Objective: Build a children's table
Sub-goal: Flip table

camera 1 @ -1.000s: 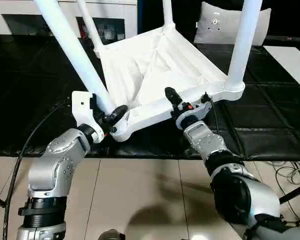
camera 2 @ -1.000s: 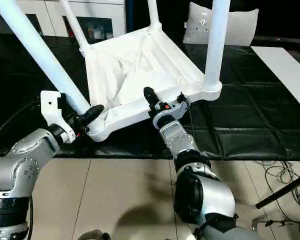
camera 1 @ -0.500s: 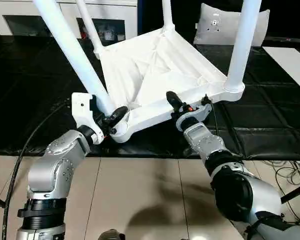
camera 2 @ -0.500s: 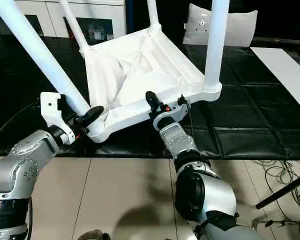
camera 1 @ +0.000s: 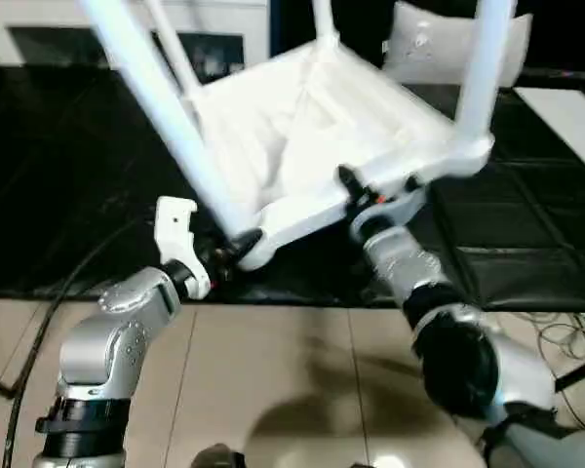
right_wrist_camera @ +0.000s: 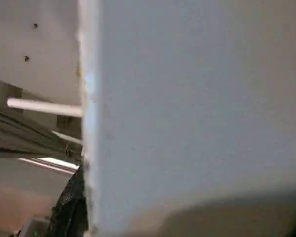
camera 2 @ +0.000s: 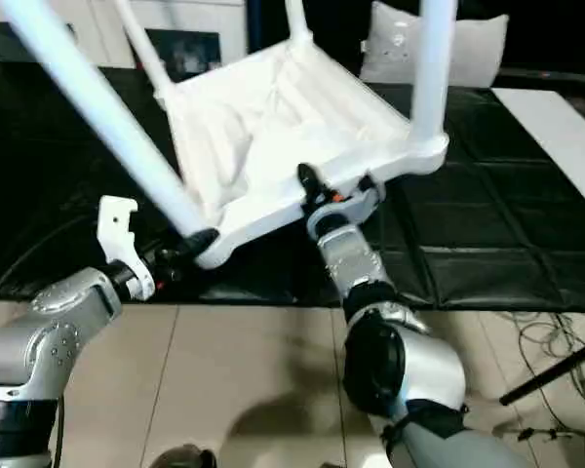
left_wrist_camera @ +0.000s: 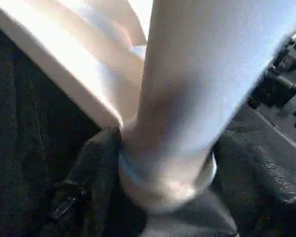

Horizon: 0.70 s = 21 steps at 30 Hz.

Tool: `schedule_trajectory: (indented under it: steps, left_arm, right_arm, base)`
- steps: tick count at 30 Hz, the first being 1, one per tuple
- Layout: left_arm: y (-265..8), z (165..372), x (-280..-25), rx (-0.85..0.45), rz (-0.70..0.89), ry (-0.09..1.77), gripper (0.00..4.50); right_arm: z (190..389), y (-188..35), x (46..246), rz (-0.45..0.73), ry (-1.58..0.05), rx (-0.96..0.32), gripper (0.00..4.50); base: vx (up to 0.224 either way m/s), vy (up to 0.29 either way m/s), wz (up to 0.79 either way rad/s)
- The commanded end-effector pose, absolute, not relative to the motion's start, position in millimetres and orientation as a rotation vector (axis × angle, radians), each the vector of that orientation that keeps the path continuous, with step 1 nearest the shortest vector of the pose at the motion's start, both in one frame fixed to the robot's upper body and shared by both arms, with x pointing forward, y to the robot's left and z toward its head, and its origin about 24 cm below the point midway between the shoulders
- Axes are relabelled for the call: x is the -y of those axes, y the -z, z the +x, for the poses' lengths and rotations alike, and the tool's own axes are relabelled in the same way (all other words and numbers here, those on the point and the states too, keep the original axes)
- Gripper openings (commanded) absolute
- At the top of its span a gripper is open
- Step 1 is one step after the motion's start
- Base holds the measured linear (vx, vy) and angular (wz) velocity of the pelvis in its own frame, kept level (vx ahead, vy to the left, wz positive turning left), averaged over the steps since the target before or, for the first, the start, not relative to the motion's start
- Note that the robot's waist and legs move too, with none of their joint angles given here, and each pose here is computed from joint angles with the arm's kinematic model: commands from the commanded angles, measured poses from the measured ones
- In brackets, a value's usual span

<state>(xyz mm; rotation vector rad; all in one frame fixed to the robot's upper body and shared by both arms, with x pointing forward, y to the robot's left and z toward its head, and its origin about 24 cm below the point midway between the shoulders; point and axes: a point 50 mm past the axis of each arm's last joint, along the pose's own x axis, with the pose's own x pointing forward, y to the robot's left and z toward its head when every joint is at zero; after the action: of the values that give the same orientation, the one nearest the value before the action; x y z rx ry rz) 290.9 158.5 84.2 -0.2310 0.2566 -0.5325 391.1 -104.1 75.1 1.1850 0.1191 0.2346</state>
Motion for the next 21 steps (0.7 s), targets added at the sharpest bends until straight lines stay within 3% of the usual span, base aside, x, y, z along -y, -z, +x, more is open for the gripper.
schedule_trajectory:
  steps: [1, 5, 8, 12, 14, 21]
  left_arm:
    - [-80, 288, -169, -0.271, -0.213, 0.496, 3.51]
    - [-82, 283, -172, -0.248, -0.207, 0.518, 3.7]
    - [-88, 271, -170, -0.185, -0.138, 0.613, 3.99]
    - [-92, 264, -167, -0.16, -0.081, 0.658, 4.36]
    - [-98, 257, -160, -0.137, -0.005, 0.726, 4.48]
    - [-123, 257, -152, -0.058, 0.107, 0.789, 4.5]
  right_arm:
    - [407.6, -122, 136.2, 1.147, -0.189, 0.126, 1.98]
    - [408.8, -126, 151.9, 1.147, -0.12, 0.172, 1.98]
    - [409.0, -136, 171.1, 0.939, -0.08, 0.22, 1.98]
    - [408.7, -141, 182.2, 0.849, -0.05, 0.239, 1.98]
    - [408.1, -145, 188.0, 0.673, -0.066, 0.221, 1.98]
    - [405.9, -145, 200.5, 0.466, 0.007, 0.182, 1.98]
  base:
    - [0.0, 0.0, 0.0]
    - [0.0, 0.0, 0.0]
    - [0.0, 0.0, 0.0]
    - [0.0, 0.0, 0.0]
    - [0.0, 0.0, 0.0]
    - [0.0, 0.0, 0.0]
